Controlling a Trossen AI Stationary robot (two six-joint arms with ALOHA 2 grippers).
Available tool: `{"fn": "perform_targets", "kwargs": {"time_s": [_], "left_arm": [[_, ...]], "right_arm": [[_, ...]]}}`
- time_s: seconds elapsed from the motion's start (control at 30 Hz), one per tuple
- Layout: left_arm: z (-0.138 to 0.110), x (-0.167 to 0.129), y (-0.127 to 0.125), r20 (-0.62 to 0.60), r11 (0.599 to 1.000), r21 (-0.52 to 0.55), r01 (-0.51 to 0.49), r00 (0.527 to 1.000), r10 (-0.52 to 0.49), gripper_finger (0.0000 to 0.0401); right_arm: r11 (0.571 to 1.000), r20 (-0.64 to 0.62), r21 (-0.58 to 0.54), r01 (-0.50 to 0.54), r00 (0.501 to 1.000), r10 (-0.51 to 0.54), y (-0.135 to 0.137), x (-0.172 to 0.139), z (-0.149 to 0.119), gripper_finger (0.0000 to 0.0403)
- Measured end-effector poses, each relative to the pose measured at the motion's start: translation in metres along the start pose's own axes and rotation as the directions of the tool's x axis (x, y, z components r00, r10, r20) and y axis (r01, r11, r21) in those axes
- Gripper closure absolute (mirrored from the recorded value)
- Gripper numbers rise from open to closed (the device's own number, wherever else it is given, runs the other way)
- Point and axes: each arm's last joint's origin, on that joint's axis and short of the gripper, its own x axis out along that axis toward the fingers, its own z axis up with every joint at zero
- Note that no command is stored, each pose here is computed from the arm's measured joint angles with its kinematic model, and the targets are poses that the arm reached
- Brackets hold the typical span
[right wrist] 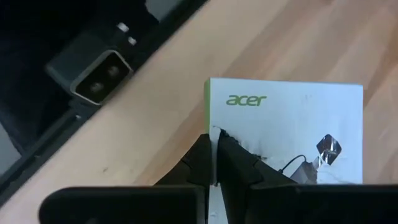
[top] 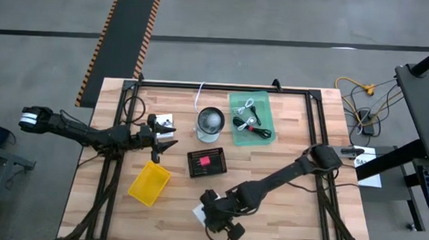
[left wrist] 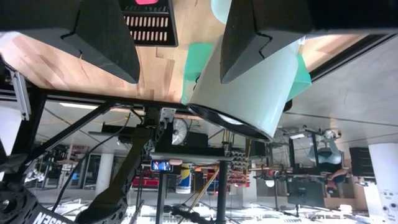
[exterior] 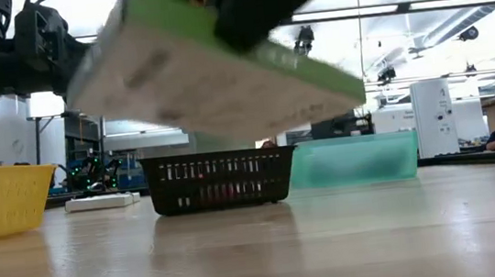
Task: Pick and place items into bin
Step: Put the bottom white box into the yellow bin
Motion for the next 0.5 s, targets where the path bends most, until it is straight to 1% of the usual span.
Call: {"fn": "perform_targets", "kwargs": {"time_s": [0.13, 0.37, 0.43, 0.5], "left_arm": [[0.0, 0.0, 0.0, 0.0, 1.0, 0.0, 0.0, 1.0, 0.0, 0.0193], [0.0, 0.0, 0.0, 0.002, 1.0, -0.001, 0.0, 1.0, 0.0, 0.0193], [0.0, 0.0, 0.0, 0.004, 1.0, -0.001, 0.0, 1.0, 0.0, 0.0193], [0.0, 0.0, 0.0, 0.003, 1.0, -0.001, 0.0, 1.0, 0.0, 0.0193]], "right_arm": [[1.0, 0.036, -0.007, 0.006, 0.999, -0.006, 0.001, -0.01, 0.005, 0.0392], [0.997, 0.169, -0.06, 0.046, 0.985, -0.036, 0.002, -0.027, 0.005, 0.0392], [0.994, 0.245, -0.083, 0.065, 0.969, -0.043, 0.004, -0.032, 0.004, 0.0392], [0.99, 0.334, -0.117, 0.08, 0.942, -0.037, 0.006, -0.04, 0.002, 0.0392]]}}
